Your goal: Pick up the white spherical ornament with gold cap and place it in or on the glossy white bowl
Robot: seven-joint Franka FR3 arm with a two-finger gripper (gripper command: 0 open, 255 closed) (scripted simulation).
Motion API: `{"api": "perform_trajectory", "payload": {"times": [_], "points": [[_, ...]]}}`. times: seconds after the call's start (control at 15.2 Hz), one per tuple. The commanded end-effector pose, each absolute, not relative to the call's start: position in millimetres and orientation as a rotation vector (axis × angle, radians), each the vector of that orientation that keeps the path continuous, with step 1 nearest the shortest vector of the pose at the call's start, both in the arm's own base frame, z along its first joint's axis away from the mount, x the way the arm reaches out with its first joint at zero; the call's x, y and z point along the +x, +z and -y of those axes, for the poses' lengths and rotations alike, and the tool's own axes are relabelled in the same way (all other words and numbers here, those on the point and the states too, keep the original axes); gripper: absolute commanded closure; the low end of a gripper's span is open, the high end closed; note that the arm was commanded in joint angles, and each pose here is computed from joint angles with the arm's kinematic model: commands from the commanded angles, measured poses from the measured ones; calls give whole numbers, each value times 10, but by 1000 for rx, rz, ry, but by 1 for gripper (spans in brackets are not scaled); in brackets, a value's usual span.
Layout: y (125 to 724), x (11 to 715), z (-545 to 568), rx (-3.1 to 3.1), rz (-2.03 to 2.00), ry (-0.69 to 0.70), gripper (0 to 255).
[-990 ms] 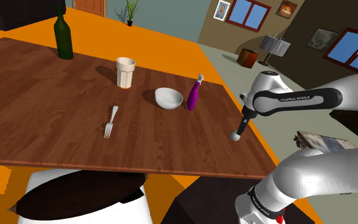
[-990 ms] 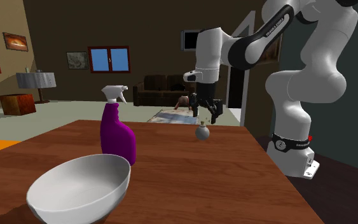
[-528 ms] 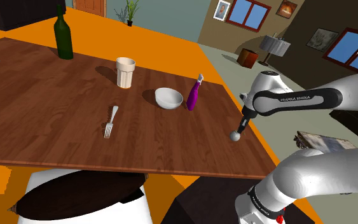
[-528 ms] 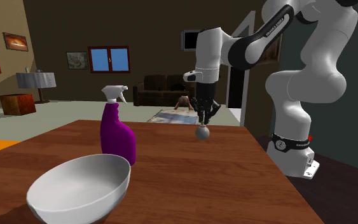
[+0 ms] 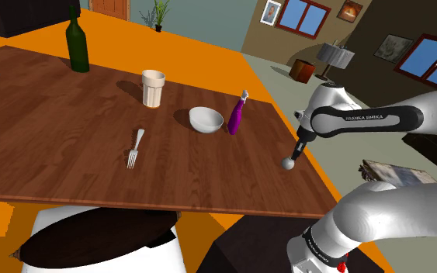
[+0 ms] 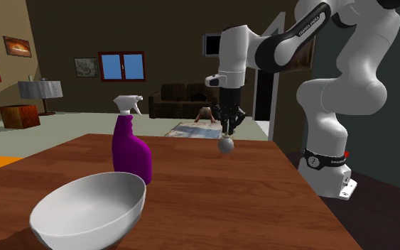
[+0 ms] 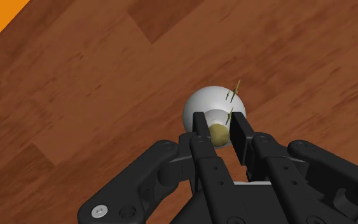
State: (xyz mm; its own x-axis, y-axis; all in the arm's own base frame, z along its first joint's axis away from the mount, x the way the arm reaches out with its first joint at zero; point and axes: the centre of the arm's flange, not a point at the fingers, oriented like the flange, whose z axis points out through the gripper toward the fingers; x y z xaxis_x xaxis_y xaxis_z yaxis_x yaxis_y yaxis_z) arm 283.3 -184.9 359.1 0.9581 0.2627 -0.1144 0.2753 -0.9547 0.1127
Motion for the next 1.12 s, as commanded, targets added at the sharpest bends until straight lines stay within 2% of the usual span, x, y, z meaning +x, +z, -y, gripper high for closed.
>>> {"api": "perform_trajectory", "payload": {"times": [0.0,1.06], "points": [[3705,2832,1852,2982,-411,-149,255],[4549,2832,1852,2982,-411,-149,255]]}}
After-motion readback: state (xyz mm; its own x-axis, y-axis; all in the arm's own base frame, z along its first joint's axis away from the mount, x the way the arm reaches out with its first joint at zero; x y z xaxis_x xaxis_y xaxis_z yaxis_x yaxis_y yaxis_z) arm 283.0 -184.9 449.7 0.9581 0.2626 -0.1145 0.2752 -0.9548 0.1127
